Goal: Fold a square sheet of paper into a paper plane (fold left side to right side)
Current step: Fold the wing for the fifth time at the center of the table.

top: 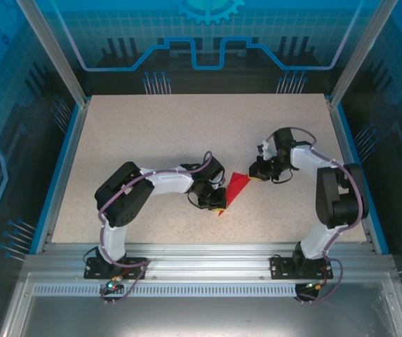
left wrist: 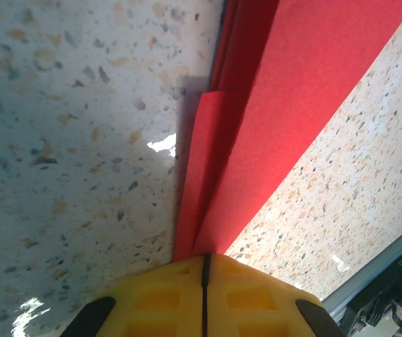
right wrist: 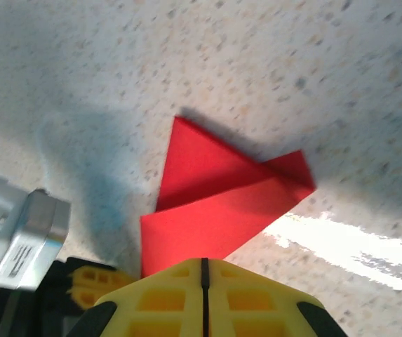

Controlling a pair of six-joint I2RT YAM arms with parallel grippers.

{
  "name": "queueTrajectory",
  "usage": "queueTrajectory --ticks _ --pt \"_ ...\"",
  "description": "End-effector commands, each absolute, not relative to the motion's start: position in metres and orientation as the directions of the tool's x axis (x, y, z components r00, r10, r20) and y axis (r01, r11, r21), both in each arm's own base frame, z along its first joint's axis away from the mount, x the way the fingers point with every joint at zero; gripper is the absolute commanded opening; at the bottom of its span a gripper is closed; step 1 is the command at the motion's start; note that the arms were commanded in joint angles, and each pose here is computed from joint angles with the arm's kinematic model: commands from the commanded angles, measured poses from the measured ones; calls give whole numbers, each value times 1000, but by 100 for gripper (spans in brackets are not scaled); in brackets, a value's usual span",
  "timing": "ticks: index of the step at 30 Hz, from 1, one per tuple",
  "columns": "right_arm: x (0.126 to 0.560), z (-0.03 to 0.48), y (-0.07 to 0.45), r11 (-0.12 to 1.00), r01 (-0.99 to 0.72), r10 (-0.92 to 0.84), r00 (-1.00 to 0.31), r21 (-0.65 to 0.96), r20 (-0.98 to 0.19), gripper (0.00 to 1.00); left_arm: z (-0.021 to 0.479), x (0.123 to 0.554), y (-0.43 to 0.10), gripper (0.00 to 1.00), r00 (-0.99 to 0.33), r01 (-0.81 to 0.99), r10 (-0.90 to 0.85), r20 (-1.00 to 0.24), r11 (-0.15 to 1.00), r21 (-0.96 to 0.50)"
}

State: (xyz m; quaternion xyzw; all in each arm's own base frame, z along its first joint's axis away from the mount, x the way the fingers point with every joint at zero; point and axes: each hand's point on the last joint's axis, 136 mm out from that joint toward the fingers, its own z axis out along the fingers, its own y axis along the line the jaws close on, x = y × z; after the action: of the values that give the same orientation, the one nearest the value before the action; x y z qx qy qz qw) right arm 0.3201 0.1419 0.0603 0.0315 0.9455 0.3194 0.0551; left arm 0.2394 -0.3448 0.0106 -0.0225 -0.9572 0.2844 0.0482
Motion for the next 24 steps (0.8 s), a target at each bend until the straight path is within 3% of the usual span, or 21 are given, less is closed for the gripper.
queueTrajectory --ticks 1,9,12,24 --pt "298 60 175 729 17 69 -996 684 -49 7 -40 213 -292 9 -984 -33 23 178 951 -306" --pt "288 38 207 763 -12 38 -997 646 -64 7 -40 213 -292 9 -984 -32 24 179 952 -305" --pt "283 19 202 802 5 32 -999 597 -34 6 -40 213 -292 9 -984 -31 25 178 952 -304" --pt "297 -7 166 873 17 78 -991 487 -105 6 -42 213 -288 9 -983 -28 25 184 960 -278"
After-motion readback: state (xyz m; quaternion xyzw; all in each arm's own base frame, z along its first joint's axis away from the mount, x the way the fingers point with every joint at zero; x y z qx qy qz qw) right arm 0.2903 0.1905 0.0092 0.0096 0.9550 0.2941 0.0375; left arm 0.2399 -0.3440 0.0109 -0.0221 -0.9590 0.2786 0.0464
